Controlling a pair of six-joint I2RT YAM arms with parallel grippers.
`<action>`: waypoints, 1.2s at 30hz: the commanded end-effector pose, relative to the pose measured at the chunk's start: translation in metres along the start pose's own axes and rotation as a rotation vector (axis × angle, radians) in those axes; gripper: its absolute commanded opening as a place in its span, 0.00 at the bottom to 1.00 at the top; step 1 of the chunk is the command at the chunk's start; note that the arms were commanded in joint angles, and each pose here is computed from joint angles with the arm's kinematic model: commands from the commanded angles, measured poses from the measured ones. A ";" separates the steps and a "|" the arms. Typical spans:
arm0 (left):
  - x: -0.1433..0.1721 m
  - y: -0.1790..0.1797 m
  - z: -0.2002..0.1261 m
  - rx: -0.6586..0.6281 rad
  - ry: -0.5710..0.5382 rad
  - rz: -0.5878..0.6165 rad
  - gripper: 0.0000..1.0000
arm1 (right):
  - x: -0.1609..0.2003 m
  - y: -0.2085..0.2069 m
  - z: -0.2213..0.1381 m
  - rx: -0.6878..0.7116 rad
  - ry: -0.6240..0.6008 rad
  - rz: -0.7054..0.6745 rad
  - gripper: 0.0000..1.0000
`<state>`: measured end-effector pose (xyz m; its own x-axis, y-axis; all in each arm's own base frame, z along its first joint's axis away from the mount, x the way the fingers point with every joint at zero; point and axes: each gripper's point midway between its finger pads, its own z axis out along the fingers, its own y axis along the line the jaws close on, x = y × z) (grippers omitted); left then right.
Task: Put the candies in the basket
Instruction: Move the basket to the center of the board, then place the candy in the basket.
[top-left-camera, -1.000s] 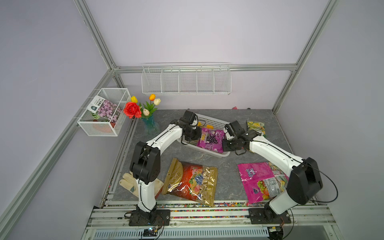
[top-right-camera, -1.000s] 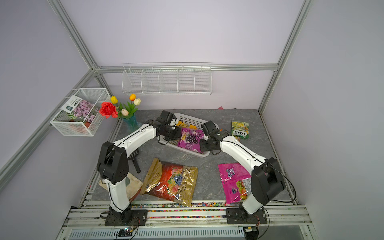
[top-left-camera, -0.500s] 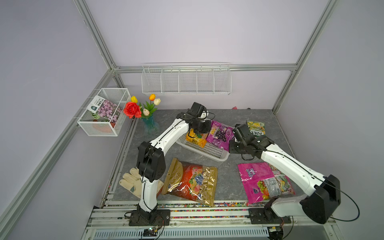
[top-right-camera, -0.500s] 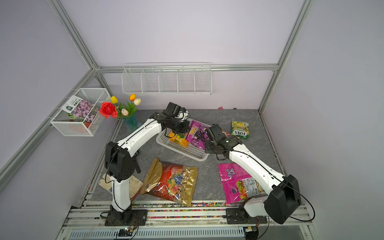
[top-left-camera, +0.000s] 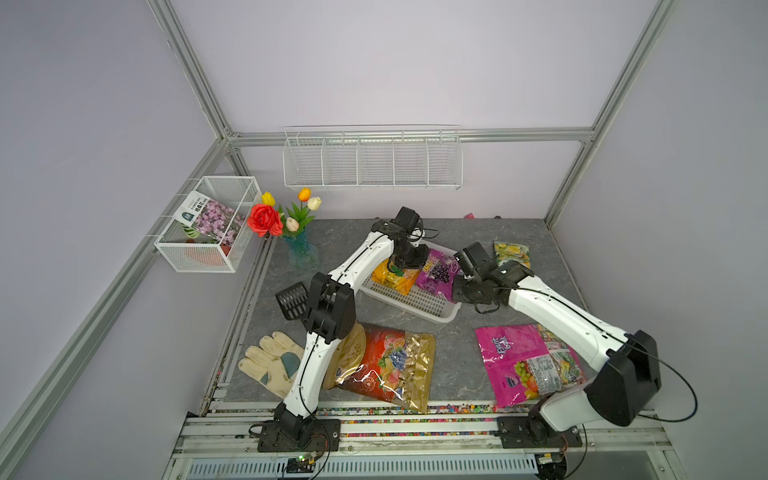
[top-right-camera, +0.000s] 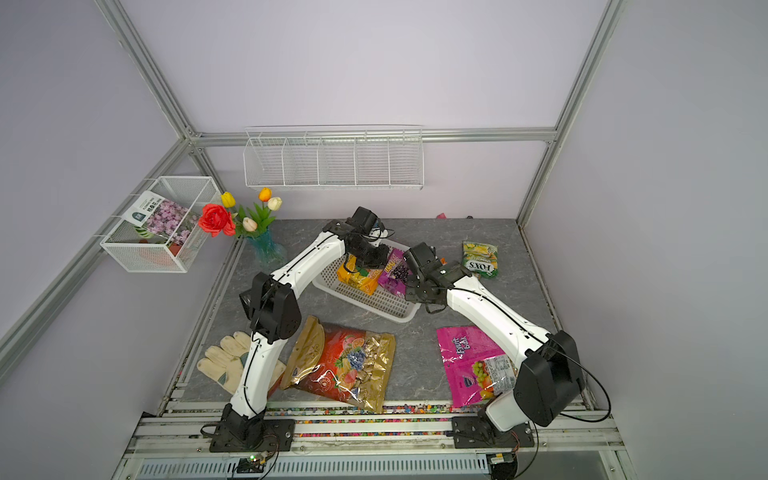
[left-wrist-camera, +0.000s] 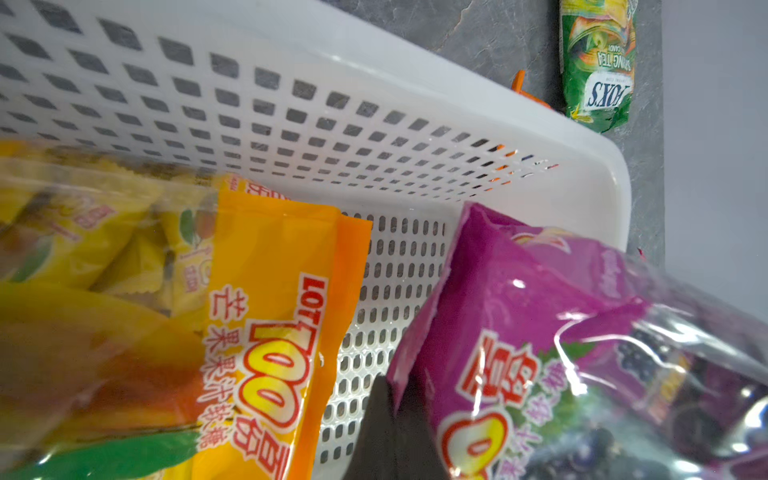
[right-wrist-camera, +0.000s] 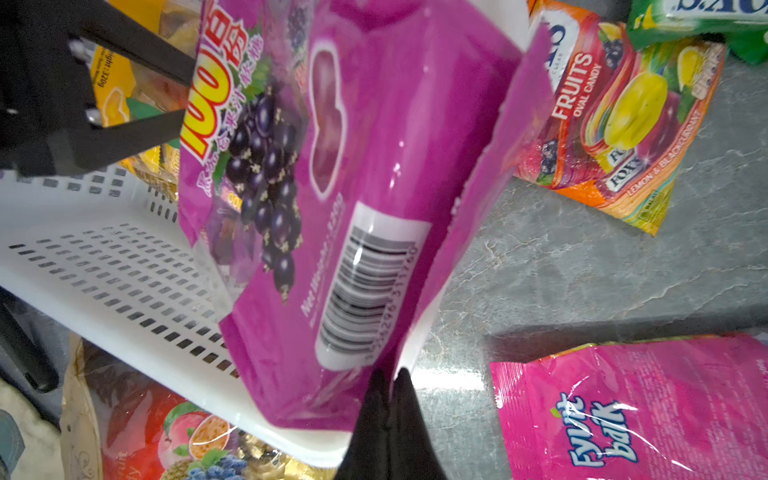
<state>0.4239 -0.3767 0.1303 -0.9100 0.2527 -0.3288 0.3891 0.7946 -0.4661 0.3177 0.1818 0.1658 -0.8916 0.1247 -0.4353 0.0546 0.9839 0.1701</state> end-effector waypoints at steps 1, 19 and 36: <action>-0.015 0.002 -0.008 -0.017 -0.046 0.040 0.00 | -0.002 0.010 0.003 -0.038 0.016 0.025 0.00; -0.026 0.036 0.012 -0.095 -0.070 0.007 0.26 | -0.009 -0.024 0.055 0.199 0.068 0.031 0.09; -0.031 0.014 -0.078 -0.129 -0.242 -0.005 0.36 | -0.019 -0.043 0.018 0.268 0.098 -0.089 0.44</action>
<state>0.4487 -0.3393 0.1921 -0.8466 0.1485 -0.5111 0.3732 0.8503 -0.3711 0.3509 0.1528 0.1360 -0.9314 0.0668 -0.3579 0.0955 0.9934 -0.0631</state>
